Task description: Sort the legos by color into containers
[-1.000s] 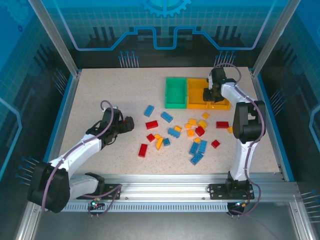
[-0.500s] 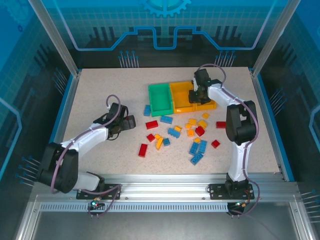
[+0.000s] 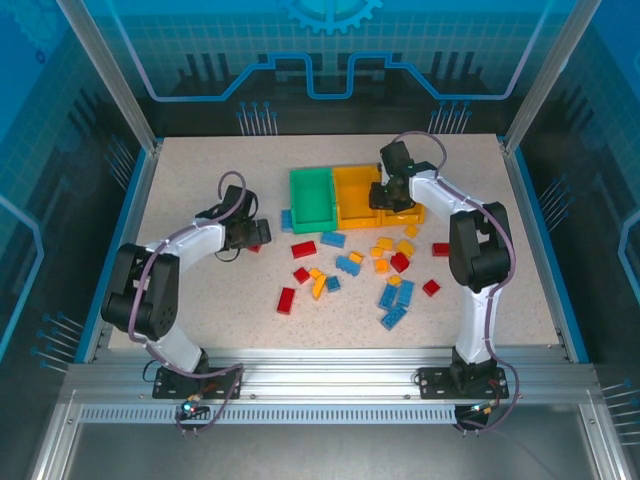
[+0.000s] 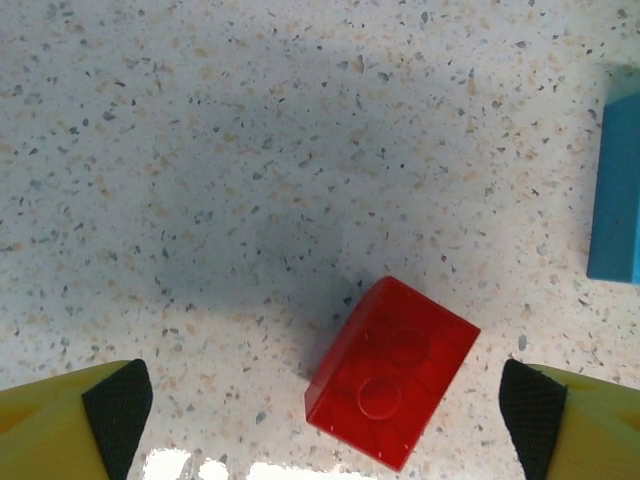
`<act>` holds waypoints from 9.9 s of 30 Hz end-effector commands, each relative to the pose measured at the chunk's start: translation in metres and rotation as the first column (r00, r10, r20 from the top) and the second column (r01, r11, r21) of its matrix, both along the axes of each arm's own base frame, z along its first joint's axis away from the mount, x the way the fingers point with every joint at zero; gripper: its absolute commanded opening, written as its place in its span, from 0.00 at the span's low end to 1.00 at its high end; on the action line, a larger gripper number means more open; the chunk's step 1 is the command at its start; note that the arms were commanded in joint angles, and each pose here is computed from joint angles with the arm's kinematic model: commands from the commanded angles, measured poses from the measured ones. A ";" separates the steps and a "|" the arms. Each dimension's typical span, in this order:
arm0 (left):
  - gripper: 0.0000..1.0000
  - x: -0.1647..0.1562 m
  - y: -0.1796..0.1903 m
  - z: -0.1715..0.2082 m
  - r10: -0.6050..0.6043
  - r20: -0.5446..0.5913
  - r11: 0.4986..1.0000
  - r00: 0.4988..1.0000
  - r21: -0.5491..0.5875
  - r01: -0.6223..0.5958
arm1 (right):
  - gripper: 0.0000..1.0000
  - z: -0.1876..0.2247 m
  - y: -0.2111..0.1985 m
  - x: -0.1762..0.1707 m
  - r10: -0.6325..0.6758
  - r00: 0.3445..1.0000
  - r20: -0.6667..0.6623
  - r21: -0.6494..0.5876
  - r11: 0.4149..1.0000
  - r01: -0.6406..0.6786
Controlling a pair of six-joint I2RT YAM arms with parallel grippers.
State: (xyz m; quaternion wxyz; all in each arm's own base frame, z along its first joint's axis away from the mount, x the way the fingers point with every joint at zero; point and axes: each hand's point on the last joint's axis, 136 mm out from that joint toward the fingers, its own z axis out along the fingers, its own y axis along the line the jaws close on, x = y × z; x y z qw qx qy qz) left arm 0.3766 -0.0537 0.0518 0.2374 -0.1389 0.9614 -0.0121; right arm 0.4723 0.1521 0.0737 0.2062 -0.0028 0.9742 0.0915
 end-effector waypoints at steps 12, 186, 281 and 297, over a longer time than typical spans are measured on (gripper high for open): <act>0.84 -0.013 -0.033 -0.024 -0.136 -0.118 0.981 0.984 -0.158 0.117 | 0.45 0.009 0.015 -0.003 -0.010 1.000 0.001 0.066 0.998 0.010; 0.99 -0.050 -0.075 0.002 -0.113 -0.032 0.964 0.993 -0.247 0.102 | 0.89 0.058 0.170 -0.005 0.219 0.974 0.058 0.242 0.944 -0.226; 0.99 -0.125 -0.090 0.000 -0.243 0.035 0.946 0.969 -0.213 0.245 | 0.26 0.066 0.057 -0.039 0.025 1.000 0.004 0.094 0.995 -0.025; 0.96 -0.135 -0.121 -0.017 -0.308 -0.033 0.935 0.951 -0.197 0.296 | 0.43 0.035 0.052 0.005 -0.032 0.998 -0.058 0.008 0.999 0.033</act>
